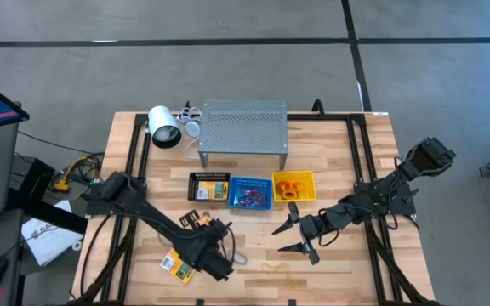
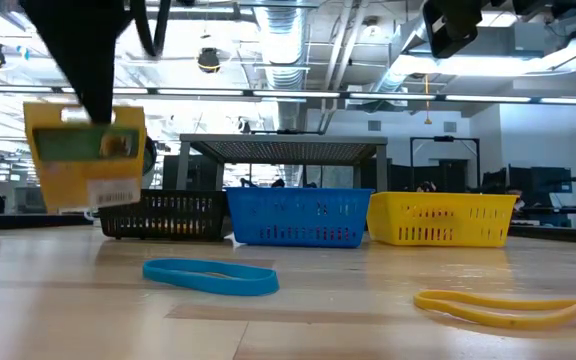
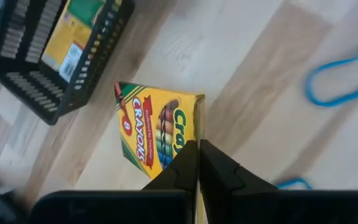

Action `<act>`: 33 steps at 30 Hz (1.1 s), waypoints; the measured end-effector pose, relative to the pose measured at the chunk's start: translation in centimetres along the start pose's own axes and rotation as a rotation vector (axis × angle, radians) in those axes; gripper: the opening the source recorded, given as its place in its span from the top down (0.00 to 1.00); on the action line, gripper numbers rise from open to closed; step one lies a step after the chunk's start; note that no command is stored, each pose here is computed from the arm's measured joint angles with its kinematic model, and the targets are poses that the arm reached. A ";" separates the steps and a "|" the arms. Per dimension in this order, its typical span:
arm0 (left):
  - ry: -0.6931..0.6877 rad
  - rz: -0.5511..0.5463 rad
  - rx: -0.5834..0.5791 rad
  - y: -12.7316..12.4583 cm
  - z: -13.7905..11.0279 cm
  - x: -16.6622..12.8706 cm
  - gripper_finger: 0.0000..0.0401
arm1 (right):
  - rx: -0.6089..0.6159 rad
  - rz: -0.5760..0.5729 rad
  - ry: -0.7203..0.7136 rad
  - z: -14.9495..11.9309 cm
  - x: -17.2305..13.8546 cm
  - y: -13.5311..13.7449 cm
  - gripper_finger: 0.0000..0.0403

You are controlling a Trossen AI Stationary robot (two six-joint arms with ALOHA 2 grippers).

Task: Pick & Place Office Desk Supplies
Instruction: Put the top box of crayons into the black bin

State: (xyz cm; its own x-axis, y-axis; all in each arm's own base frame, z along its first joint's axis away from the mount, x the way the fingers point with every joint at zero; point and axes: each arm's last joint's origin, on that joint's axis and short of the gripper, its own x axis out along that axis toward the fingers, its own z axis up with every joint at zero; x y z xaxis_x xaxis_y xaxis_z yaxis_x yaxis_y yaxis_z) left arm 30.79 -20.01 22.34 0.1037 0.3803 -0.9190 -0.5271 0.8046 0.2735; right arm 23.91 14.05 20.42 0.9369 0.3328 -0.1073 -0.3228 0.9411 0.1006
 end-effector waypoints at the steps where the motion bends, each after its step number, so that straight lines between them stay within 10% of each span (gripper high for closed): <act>1: -0.014 -0.020 0.006 0.2 0.1 -0.5 1.00 | -0.009 0.000 0.001 0.0 0.0 0.0 0.44; 15: -0.281 -0.374 0.118 1.8 2.2 -6.2 1.00 | -0.110 -0.113 0.100 -1.2 2.3 -3.3 0.44; 33: -0.323 -0.411 0.186 1.8 2.4 -6.8 1.00 | -0.233 -0.005 0.069 -0.1 9.9 -5.8 0.44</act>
State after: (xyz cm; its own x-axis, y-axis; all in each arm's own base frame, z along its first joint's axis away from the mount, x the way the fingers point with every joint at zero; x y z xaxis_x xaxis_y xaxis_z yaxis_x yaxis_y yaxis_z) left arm 31.12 -20.08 29.79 0.5380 0.1152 -0.8351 -0.2338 0.9721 -0.0166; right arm 35.03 11.85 18.68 0.9298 0.3240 -0.1749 -0.3480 0.9284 -0.1301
